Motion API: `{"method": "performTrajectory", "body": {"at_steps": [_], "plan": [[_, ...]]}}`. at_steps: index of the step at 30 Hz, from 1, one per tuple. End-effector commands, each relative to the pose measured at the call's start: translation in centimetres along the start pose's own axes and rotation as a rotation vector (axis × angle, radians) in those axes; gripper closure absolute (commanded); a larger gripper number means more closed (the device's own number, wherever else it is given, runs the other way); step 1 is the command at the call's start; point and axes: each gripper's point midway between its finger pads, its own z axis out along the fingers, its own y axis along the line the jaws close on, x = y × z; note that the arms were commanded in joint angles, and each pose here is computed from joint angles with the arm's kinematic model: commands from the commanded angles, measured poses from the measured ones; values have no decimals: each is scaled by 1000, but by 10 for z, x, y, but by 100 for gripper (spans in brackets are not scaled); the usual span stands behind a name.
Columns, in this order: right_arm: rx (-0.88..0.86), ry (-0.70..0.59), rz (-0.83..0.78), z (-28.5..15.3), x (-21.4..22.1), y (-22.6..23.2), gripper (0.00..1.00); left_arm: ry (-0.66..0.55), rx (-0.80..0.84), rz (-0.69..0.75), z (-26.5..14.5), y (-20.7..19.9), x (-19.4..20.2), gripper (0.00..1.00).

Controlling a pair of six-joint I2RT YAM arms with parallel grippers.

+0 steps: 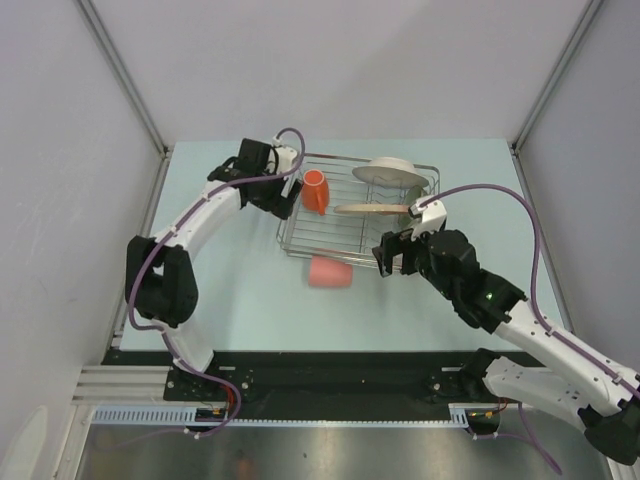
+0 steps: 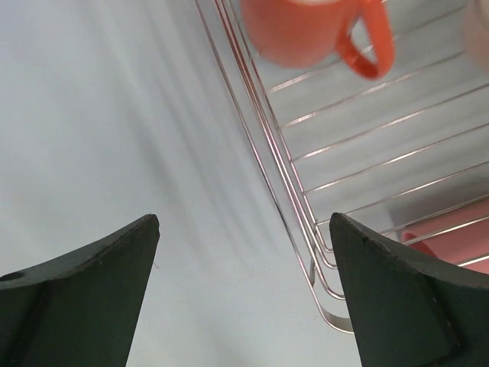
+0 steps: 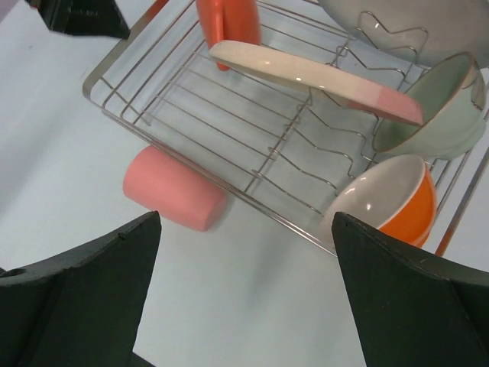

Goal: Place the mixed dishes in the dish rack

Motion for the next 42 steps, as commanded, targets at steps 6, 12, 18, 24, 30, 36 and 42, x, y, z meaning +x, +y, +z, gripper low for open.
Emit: {"method": "performTrajectory", "body": {"at_steps": [6, 12, 18, 24, 30, 36, 42], "plan": [[62, -39, -25, -1, -9, -2, 0, 52, 79, -21, 45, -18, 41, 8], [81, -18, -38, -1, -2, -2, 0, 75, 134, -7, 40, -33, 52, 11], [93, -3, -55, 2, 2, -4, 0, 115, 199, 35, 22, -61, 78, 14], [93, 36, -114, 3, 13, 0, 0, 154, 245, 69, 15, -88, 102, 15], [78, 99, -225, 3, 35, 15, 0, 171, 291, 86, 5, -106, 112, 15], [17, 135, -376, 9, 60, 52, 0, 145, 264, 101, -7, -101, 103, 14], [-65, 140, -479, 21, 72, 99, 0, 53, 244, 86, -42, -92, 68, 12]]}}
